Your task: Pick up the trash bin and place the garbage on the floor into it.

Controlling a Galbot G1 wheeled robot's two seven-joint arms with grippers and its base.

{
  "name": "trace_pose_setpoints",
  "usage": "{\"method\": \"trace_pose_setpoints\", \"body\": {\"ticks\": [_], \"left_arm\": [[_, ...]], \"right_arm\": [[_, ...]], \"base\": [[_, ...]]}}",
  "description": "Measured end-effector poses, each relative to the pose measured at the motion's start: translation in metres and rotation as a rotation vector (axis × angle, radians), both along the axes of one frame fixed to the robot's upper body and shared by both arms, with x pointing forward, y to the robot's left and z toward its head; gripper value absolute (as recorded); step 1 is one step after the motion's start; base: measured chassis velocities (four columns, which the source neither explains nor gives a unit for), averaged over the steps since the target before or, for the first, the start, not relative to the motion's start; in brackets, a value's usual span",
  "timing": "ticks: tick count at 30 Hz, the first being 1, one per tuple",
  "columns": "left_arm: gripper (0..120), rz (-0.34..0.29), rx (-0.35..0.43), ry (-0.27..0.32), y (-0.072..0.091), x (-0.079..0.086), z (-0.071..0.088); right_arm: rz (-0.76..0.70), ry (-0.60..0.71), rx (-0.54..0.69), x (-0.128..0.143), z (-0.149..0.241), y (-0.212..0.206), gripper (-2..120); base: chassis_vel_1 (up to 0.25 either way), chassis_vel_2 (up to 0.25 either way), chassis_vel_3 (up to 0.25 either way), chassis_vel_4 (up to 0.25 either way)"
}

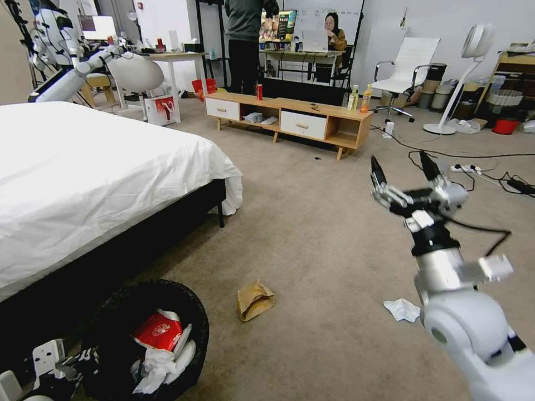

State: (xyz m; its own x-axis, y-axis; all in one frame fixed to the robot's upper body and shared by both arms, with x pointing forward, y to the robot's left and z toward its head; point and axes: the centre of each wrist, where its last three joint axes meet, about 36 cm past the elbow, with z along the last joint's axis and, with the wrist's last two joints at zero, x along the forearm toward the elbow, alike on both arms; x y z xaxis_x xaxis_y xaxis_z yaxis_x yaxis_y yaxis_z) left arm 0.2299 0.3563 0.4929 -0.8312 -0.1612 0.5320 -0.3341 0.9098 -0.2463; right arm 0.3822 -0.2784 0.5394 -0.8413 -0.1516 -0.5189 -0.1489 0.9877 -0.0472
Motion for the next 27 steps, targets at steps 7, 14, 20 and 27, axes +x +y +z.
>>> {"method": "trace_pose_setpoints", "body": {"ticks": [7,14,20,27], "left_arm": [[3,0.001,-0.015,0.002,-0.006,-0.004,-0.001],[3,-0.003,-0.029,-0.001,-0.013,-0.006,-0.003],[3,-0.003,-0.032,-0.004,-0.015,-0.005,-0.004],[3,-0.002,-0.032,-0.006,-0.016,-0.005,-0.004]], "right_arm": [[-0.112,0.073,-0.066,-0.024,-0.031,-0.006,99],[-0.220,0.115,-0.123,-0.043,-0.059,0.000,99],[-0.230,0.126,-0.110,-0.046,-0.066,0.007,99],[-0.216,0.136,-0.103,-0.046,-0.070,0.013,99]], "base": [[0.000,0.000,0.000,0.000],[0.000,0.000,0.000,0.000],[0.000,0.000,0.000,0.000],[0.000,0.000,0.000,0.000]]}}
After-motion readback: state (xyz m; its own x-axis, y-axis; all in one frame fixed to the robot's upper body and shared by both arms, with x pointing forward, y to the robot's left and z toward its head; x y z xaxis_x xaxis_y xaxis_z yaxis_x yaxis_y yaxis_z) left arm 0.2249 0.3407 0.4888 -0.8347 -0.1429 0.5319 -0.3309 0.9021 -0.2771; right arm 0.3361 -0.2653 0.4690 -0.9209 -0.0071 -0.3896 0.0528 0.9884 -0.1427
